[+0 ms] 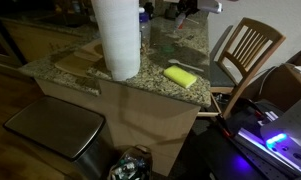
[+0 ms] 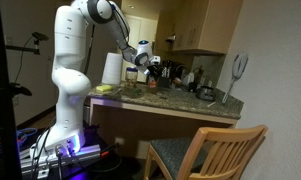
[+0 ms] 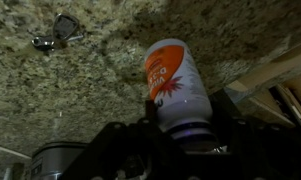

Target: Pick the bottle and place it right of the counter

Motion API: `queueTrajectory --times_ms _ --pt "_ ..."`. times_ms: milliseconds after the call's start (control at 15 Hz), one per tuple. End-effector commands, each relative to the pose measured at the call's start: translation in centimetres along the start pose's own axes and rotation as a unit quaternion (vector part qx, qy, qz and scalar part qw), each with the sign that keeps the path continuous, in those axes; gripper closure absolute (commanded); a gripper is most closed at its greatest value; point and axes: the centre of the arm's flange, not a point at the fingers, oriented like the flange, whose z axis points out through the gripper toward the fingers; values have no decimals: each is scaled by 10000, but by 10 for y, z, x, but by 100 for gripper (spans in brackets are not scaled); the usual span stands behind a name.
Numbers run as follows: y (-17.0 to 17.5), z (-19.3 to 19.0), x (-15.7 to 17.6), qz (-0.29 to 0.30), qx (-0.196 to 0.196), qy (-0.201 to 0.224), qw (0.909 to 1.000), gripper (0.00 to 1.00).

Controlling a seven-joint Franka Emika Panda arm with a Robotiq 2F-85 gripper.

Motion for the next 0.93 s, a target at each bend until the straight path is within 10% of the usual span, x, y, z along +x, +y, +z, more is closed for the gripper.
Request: queueTrajectory --times_ms 0,67,133,867 --pt "0 3 -2 -3 2 -25 10000 44" --pt "-1 2 -1 -4 3 -12 10000 44" --pt "0 -2 1 2 0 20 10000 69" --pt "-20 57 -81 -553 -73 413 9976 69"
